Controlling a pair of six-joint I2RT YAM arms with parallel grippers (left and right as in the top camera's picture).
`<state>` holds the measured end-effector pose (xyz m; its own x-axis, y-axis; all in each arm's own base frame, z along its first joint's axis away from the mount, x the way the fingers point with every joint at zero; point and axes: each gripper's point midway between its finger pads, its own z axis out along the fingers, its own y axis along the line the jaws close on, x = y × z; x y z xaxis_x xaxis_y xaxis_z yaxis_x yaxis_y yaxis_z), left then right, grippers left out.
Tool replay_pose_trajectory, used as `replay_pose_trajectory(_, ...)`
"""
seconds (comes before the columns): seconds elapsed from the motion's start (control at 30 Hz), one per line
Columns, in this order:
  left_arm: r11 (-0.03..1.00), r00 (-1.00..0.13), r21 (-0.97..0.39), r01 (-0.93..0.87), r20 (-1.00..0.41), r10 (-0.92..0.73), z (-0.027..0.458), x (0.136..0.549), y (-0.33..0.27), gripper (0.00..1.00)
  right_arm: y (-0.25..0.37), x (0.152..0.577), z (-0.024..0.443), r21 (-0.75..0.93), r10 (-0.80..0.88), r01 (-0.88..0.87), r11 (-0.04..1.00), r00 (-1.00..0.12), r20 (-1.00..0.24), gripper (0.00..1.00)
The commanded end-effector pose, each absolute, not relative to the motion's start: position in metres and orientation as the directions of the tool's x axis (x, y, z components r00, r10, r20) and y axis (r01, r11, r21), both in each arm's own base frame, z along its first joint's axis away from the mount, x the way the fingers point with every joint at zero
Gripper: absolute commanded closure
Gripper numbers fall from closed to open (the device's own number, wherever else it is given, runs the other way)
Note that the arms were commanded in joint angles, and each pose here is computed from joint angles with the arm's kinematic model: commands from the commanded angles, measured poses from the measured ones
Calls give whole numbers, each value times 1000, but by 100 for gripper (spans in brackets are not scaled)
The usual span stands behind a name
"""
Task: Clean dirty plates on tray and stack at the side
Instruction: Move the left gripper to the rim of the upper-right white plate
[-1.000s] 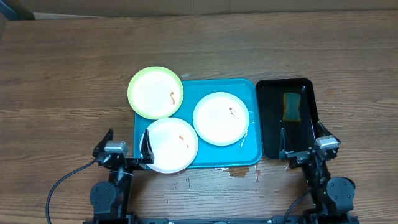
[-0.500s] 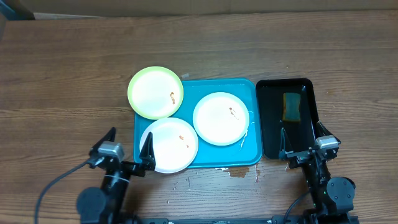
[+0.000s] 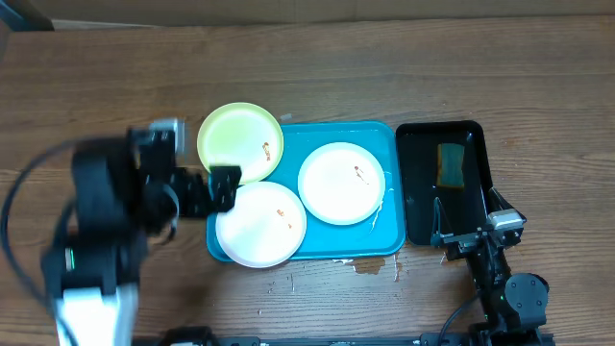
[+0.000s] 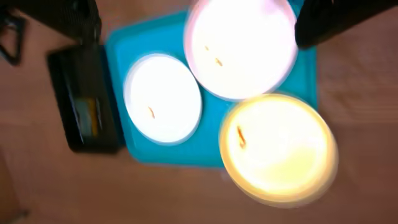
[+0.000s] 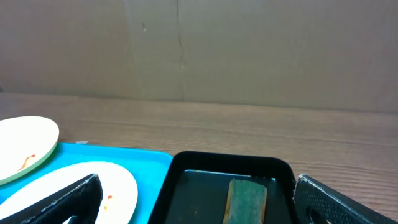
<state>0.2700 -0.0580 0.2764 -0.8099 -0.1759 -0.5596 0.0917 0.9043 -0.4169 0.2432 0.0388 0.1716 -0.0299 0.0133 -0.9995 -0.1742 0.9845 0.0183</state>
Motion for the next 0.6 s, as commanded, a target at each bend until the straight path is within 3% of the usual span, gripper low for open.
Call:
replay_pose_trajectory(0.0, 813, -889, -573, 102, -419, -184, 282, 292, -85, 0, 38, 243, 170, 15, 11, -173, 985, -24, -1000, 0)
replay_pose_trajectory(0.2, 675, -972, -738, -23, -142, -189, 244, 320, -110, 0, 38, 243, 170, 15, 11, -173, 985, -24, -1000, 0)
replay_pose_trajectory(0.23, 657, -977, -752, -42, -107, -185, 238, 322, -113, 9, 38, 243, 170, 15, 11, -173, 985, -24, -1000, 0)
replay_pose_trajectory(0.4, 675, -985, -720, -161, 77, -154, 195, 320, -121, 84, 38, 243, 170, 15, 11, -173, 985, -24, -1000, 0)
replay_pose_trajectory(0.47, 729, -987, -665, -161, 104, -123, 177, 317, -126, 96, 38, 243, 170, 15, 11, -173, 985, -24, -1000, 0)
replay_pose_trajectory(0.57, 823, -989, -549, -144, 114, -96, 152, 314, -131, 96, 38, 243, 170, 15, 11, -173, 985, -24, -1000, 0)
